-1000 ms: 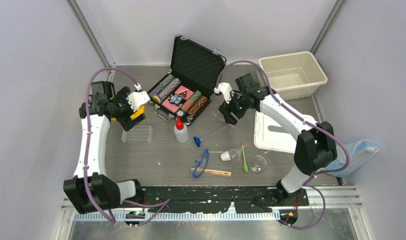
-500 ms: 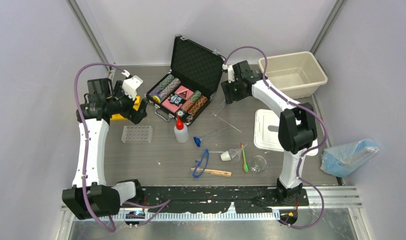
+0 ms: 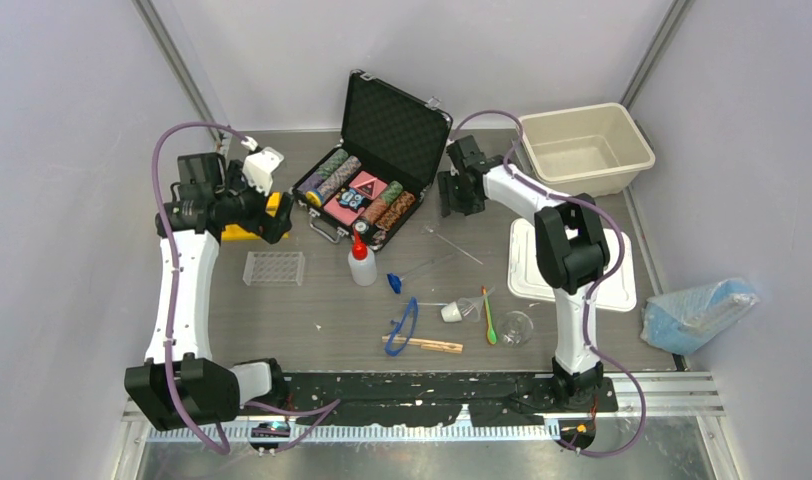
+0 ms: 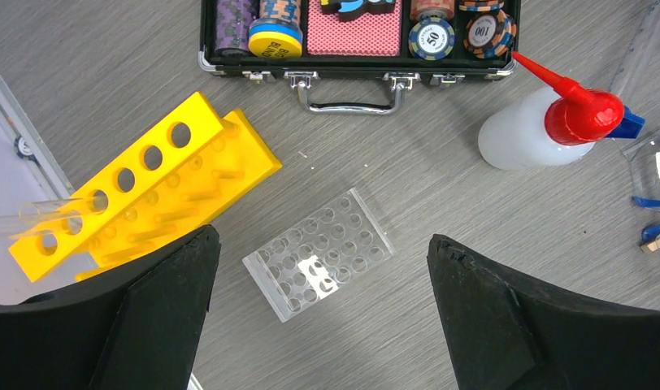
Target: Organize the chemistry lab equipment
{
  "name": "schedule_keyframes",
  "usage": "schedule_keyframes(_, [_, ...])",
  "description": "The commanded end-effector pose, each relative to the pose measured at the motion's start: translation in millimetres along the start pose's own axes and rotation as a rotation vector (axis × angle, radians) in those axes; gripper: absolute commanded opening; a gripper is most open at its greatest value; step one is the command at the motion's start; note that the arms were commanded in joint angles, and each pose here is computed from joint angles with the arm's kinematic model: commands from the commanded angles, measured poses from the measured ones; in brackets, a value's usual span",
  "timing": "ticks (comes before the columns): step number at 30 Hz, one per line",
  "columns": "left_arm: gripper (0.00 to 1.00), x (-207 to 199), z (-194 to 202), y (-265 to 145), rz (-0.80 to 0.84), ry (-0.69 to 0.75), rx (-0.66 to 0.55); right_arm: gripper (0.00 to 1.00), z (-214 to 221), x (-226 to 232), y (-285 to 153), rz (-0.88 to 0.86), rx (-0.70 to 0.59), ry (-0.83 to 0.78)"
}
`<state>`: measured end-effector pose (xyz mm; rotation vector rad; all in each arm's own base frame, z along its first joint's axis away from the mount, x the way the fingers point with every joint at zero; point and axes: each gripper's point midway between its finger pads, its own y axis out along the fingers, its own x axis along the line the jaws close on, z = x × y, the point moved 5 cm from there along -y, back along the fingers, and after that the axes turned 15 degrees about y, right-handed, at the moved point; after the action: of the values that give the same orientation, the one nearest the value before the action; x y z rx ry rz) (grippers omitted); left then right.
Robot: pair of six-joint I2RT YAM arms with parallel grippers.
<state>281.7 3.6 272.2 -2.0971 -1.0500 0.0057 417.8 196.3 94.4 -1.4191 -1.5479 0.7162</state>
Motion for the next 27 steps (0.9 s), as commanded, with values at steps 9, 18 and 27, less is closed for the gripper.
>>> schedule_keyframes(9, [1.00, 7.6, -8.6, -5.3, -0.029, 0.035, -0.014, 0.51, -8.1, 15.7, 28.8, 0.092, -0.097, 0.050])
schedule_keyframes(18, [1.00, 2.4, -2.1, -11.0, -0.037, 0.101, 0.000, 0.25, 26.1, -30.2, 13.9, 0.257, 0.007, 0.051])
schedule_keyframes(27, [1.00, 4.8, -14.6, -20.1, -0.015, 0.022, 0.008, 0.05, 13.2, -41.3, -25.1, -0.052, 0.057, -0.025])
